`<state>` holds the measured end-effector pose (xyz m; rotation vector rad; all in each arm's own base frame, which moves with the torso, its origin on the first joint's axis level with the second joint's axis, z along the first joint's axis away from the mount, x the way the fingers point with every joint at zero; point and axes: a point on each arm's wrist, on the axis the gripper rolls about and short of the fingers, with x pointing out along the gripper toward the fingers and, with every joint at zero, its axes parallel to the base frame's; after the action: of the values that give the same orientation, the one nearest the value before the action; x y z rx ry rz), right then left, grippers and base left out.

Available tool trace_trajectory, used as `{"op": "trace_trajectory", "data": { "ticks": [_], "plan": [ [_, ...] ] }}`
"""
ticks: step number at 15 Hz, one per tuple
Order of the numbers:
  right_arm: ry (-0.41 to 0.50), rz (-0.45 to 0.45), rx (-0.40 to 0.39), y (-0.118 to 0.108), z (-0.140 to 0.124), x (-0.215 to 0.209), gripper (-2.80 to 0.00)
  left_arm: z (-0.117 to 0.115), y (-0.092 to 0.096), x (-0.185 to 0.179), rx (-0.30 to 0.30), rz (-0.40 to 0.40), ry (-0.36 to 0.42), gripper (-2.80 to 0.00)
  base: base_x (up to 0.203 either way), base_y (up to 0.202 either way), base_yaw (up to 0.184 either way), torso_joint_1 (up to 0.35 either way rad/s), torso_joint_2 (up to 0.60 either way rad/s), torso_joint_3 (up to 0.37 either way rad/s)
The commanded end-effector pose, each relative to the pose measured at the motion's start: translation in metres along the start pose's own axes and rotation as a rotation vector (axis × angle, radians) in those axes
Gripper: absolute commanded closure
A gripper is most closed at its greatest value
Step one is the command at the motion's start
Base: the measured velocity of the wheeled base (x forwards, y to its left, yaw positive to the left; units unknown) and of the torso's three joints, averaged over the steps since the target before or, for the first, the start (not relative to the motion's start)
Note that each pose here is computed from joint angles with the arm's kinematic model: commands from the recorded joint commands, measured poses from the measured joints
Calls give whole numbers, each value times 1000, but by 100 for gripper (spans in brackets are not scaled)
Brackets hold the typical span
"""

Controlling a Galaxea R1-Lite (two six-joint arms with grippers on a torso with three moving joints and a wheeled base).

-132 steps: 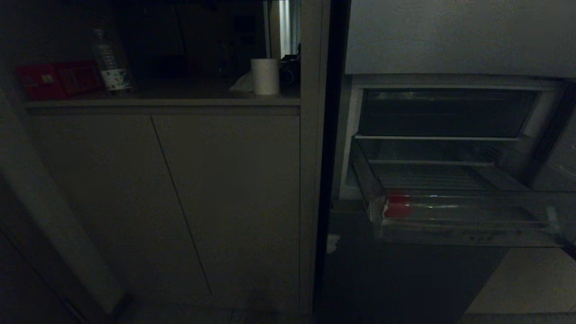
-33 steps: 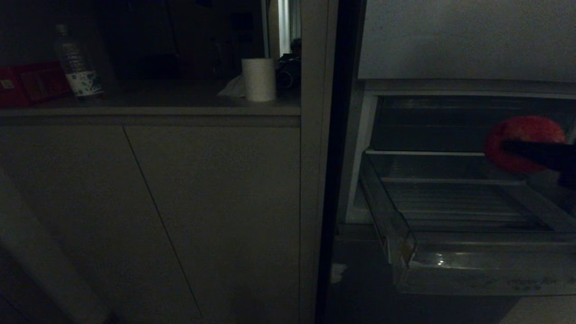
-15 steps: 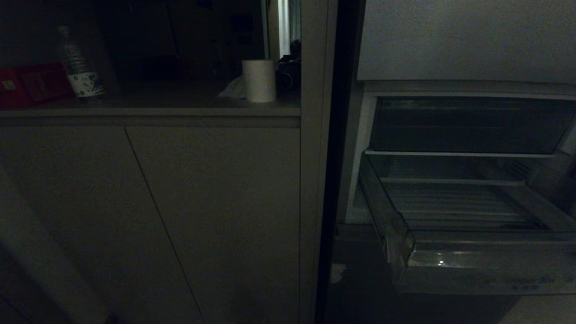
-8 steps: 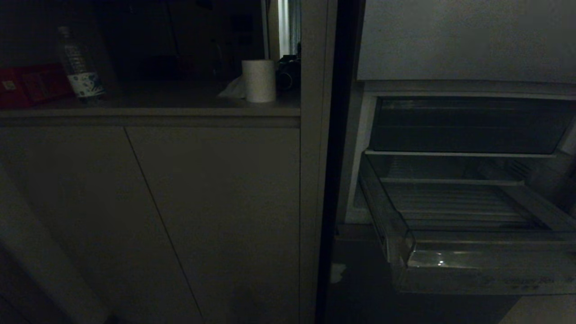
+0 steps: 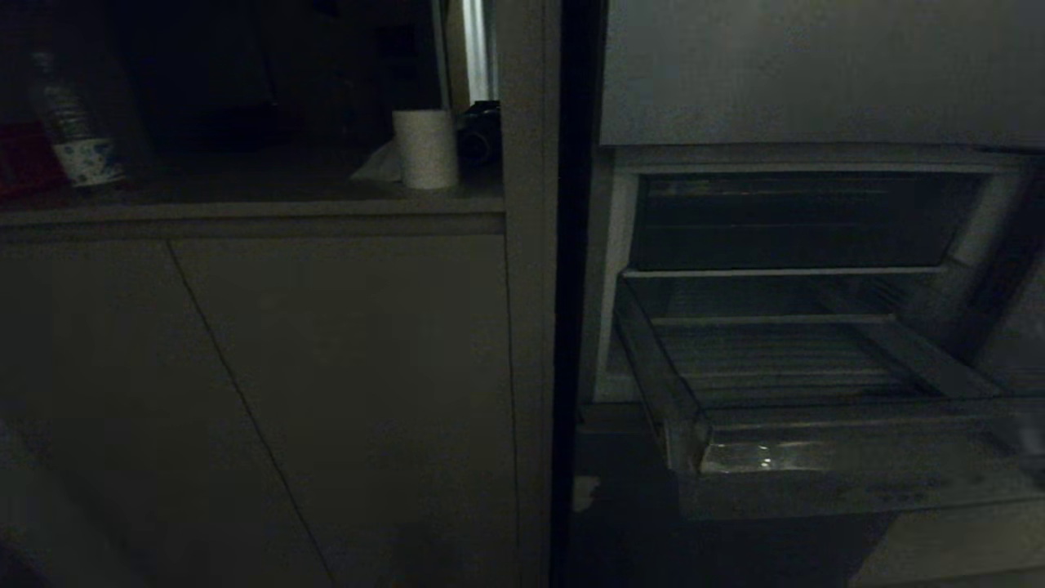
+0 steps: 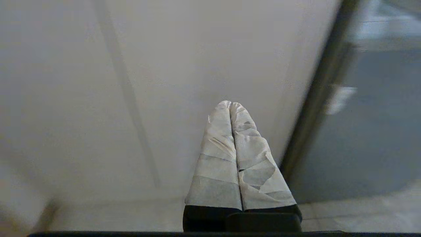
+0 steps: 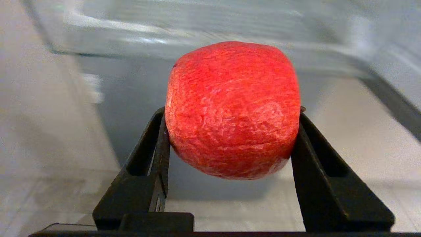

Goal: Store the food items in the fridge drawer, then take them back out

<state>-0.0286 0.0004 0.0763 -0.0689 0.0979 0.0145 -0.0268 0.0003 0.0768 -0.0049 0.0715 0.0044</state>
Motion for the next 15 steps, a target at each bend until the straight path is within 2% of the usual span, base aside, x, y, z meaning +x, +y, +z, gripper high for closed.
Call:
{"op": "trace_trajectory", "data": {
  "ticks": [1,7,11,13,15],
  "plan": [
    [3,1,2,0,0,0,0,0,0,0,-1,0,2,0,-1,9,-176,11,2,2],
    [4,4,-21,0,0,0,0,0,0,0,-1,0,0,0,-1,10,-177,1,4,1],
    [3,1,-6,0,0,0,0,0,0,0,-1,0,0,0,-1,7,-172,5,2,4],
    [3,1,1,0,0,0,0,0,0,0,-1,0,2,0,-3,6,-120,0,0,4],
    [5,5,-45,0,-1,0,0,0,0,0,-1,0,2,0,0,0,0,0,0,0]
  ]
}}
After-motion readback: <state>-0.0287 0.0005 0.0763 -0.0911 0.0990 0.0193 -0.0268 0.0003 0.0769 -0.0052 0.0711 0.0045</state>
